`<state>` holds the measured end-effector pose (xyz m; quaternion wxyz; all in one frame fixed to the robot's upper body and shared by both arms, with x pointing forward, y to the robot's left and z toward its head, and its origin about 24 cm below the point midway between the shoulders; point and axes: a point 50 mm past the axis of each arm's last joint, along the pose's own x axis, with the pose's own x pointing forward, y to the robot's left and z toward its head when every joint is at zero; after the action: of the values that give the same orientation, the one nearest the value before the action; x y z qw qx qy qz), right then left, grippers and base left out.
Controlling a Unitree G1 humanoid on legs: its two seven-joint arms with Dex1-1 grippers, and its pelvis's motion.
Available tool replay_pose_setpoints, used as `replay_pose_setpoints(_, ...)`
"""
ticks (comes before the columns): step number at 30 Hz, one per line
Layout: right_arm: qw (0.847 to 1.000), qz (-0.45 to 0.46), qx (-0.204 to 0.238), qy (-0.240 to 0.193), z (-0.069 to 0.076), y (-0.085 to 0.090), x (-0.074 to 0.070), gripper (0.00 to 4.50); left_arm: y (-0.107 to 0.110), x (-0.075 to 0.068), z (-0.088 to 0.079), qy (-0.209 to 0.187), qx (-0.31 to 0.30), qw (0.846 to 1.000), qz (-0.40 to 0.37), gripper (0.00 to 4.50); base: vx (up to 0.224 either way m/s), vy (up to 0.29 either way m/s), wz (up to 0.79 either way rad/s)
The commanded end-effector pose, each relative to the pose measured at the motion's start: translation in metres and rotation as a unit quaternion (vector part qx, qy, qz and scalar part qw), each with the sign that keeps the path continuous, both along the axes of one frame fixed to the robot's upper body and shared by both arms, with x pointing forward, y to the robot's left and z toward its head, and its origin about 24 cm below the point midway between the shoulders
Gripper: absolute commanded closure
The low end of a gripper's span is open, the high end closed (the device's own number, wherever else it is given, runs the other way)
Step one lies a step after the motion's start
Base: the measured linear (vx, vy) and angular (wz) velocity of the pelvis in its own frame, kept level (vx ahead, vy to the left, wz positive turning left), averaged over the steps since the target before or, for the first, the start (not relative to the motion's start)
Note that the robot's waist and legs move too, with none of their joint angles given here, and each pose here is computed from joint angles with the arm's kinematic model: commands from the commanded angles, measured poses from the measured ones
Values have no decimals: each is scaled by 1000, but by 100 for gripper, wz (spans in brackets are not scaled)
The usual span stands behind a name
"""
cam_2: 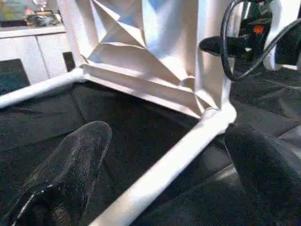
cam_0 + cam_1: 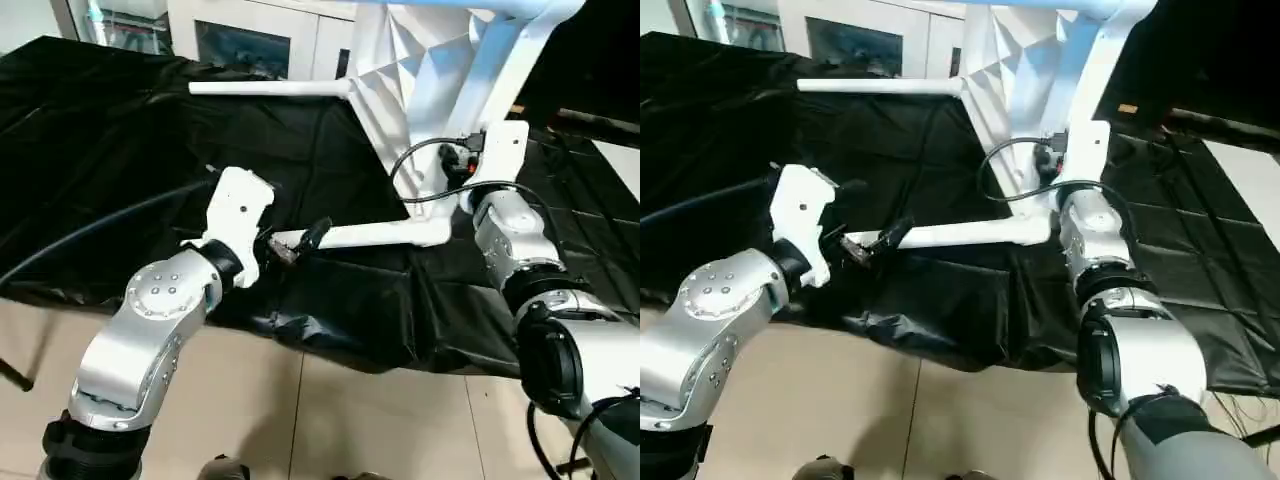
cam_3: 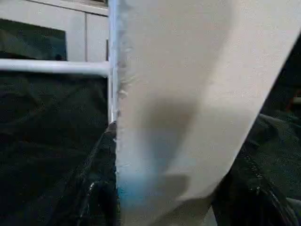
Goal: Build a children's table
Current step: Flip table
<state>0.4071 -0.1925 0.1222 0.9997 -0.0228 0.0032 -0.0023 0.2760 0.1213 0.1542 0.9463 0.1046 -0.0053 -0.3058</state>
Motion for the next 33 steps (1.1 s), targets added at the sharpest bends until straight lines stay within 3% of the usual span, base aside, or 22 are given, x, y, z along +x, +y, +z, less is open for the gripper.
replay_pose_setpoints(1, 993, -31, -100, -54, 34, -19, 4, 262, -5, 1, 6, -18, 9, 1000, -12, 0, 0, 0, 0)
replay_pose_setpoints(3, 990, -39, -117, -65, 40, -22, 4, 262, -5, 1, 7, -22, 11, 1000, -14, 0, 0, 0, 0)
replay_pose_setpoints(5, 980, -57, -158, -107, 62, -31, 4, 262, -7, 2, 12, -33, 11, 999, -19, 0, 0, 0, 0)
replay_pose_setpoints(17, 956, -67, -213, -189, 114, -38, 3, 280, -12, 3, 23, -58, 8, 998, -33, 0, 0, 0, 0)
replay_pose_setpoints(21, 939, -65, -247, -230, 138, -36, 0, 281, -12, 2, 27, -68, 11, 997, -36, 0, 0, 0, 0)
replay_pose_setpoints(31, 917, -56, -306, -249, 146, -29, -1, 286, -21, -2, 58, -121, 11, 990, -66, 0, 0, 0, 0)
replay_pose_setpoints(33, 907, -57, -330, -254, 148, -27, -2, 288, -23, -3, 75, -149, -2, 987, -66, 0, 0, 0, 0)
